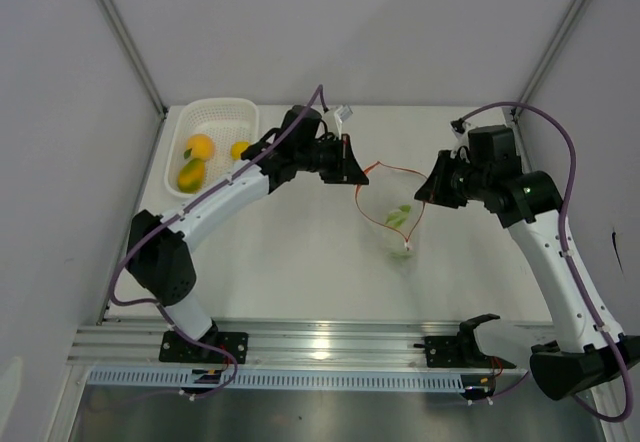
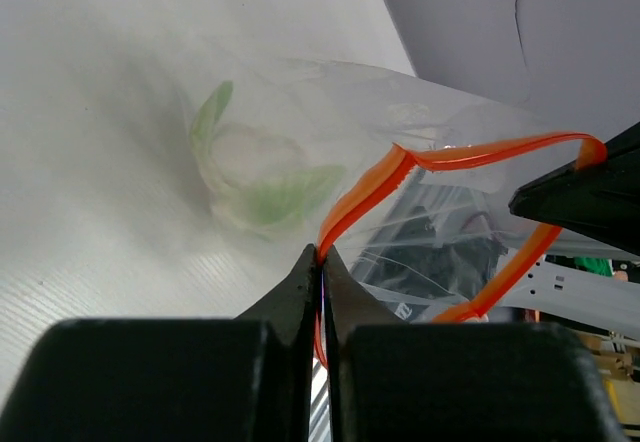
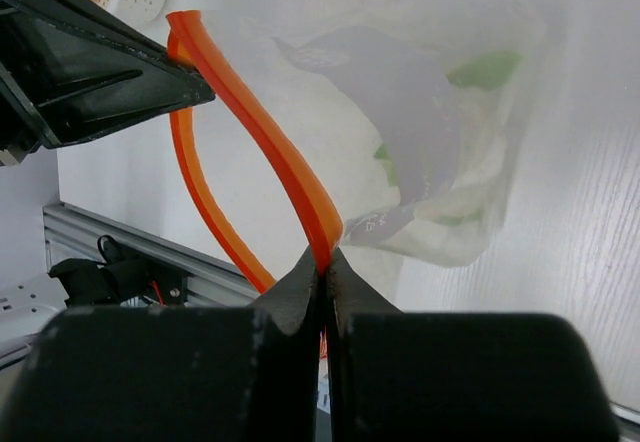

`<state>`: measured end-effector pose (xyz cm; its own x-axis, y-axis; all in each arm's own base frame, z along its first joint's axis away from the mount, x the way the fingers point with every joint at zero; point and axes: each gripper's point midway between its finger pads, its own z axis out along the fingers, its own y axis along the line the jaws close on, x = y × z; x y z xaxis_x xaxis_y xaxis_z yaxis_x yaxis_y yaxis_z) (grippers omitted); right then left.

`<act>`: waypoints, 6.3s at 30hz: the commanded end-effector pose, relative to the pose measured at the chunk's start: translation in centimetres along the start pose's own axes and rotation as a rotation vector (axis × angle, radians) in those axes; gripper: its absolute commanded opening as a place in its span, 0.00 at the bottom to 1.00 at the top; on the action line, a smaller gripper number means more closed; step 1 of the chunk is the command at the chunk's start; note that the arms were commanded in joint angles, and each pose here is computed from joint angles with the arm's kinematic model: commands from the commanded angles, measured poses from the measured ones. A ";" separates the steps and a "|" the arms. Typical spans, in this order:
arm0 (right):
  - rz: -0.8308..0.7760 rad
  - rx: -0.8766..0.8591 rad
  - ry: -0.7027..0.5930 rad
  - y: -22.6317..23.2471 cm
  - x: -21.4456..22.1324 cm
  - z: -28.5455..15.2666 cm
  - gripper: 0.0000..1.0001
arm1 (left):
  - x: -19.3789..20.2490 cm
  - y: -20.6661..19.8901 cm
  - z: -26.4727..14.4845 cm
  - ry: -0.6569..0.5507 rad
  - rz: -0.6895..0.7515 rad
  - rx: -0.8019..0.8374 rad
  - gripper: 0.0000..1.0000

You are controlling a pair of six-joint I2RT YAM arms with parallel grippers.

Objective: Place the food in the zip-top bag and seal the zipper
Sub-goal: Place the fake vegetable in the zipper food storage bag, then pick up the fake fruit from the bin, then place the fake fruit in the zipper food storage bag.

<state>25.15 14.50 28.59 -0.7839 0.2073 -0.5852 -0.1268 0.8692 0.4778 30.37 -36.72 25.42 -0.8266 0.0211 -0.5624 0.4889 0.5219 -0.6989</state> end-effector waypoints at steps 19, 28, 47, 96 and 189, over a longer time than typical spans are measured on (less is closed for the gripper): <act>0.011 -0.001 0.007 0.3 -0.4 3.9 0.00 | -1.7 -1.2 0.0 -0.072 0.135 -0.057 0.41; -0.025 -0.023 -0.018 1.3 -0.3 4.7 0.00 | -1.5 0.3 -6.2 -0.272 0.080 -0.177 0.99; -0.059 -0.073 -0.028 2.2 0.8 8.5 0.00 | -9.1 24.0 -23.0 -0.711 -0.222 -1.040 0.98; -0.077 -0.046 0.067 -0.4 4.1 12.9 0.00 | -11.6 48.4 -23.0 -0.403 -0.477 -1.272 0.90; 0.011 -0.136 0.009 5.1 1.3 7.3 0.00 | 2.7 0.5 1.5 -0.038 -0.119 -0.100 0.01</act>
<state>28.04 21.56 23.77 -0.8162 0.1915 -0.5451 -0.1639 0.8280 0.5363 28.62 -36.51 20.51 -0.8689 -0.0699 -0.4901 0.3395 0.6363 -0.6927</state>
